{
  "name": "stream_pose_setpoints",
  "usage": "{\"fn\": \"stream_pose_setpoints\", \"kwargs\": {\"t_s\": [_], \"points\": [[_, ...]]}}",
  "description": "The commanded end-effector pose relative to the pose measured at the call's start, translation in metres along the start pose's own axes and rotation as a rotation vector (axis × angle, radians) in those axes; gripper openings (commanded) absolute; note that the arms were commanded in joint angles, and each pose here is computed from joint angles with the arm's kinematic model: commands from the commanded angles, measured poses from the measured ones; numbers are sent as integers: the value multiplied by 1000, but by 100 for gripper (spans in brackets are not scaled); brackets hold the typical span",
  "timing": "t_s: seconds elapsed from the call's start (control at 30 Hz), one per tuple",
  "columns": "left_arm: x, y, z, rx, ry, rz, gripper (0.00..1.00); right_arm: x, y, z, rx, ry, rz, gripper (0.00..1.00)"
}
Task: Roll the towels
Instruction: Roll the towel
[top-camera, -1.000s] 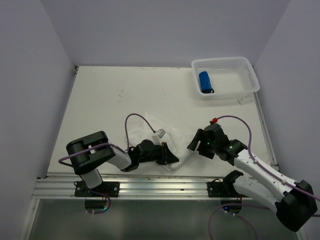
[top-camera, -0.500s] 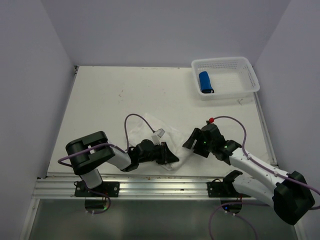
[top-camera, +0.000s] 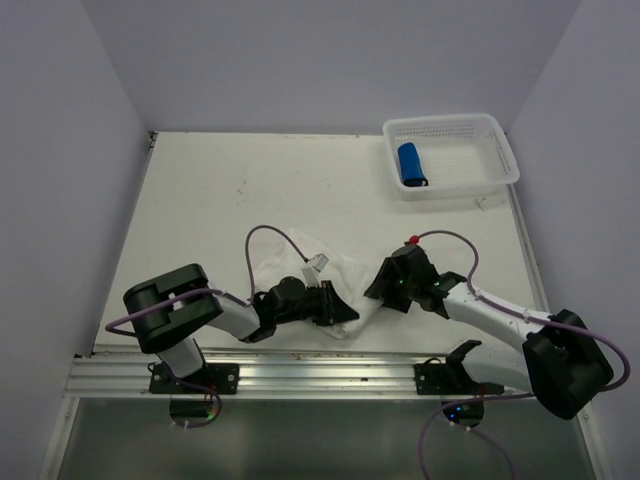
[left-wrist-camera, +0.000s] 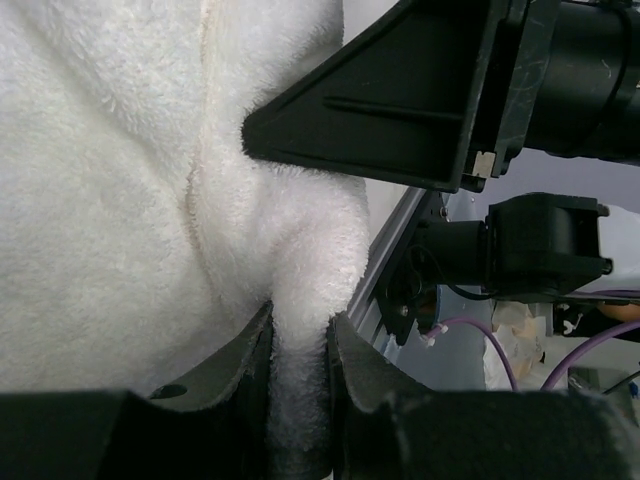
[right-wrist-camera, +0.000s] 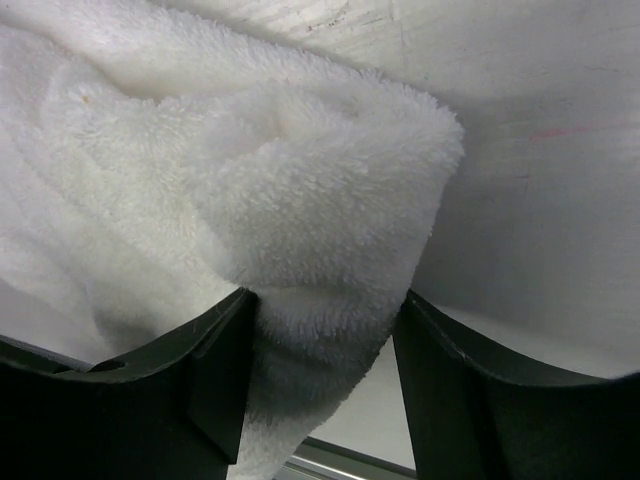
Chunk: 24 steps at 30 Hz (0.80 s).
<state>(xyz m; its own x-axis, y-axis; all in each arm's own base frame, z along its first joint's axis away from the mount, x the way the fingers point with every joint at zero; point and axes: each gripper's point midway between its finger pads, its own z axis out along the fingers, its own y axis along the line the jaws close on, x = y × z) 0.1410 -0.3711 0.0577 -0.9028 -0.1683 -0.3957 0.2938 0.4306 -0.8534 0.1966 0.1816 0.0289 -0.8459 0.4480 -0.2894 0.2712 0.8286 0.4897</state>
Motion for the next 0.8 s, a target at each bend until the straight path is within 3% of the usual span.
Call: {"fn": "stream_pose_setpoints", "kwargs": {"t_s": [0.0, 0.03, 0.1, 0.13, 0.23, 0.37, 0.6, 0.77], "points": [[-14, -28, -5, 96, -43, 26, 13, -16, 13, 1, -6, -50, -15, 57], [-13, -28, -5, 97, -41, 31, 14, -19, 18, 1, -9, -53, -18, 46], [-11, -25, -7, 89, -38, 36, 20, -22, 21, 0, 0, -53, -37, 36], [-11, -23, -7, 83, -36, 47, 23, -25, 24, -3, 15, -50, -45, 26], [-8, -17, -9, 52, -30, 69, 39, -31, 20, -7, 86, -45, -72, 12], [-7, -14, -11, 7, -29, 131, 64, -32, 15, -8, 150, -24, -92, 4], [-20, -21, -17, -131, -94, 308, 80, -26, 5, -3, 229, 32, -108, 0], [-42, -44, -23, -219, -168, 528, 89, -26, 8, -3, 236, 51, -114, 0]]}}
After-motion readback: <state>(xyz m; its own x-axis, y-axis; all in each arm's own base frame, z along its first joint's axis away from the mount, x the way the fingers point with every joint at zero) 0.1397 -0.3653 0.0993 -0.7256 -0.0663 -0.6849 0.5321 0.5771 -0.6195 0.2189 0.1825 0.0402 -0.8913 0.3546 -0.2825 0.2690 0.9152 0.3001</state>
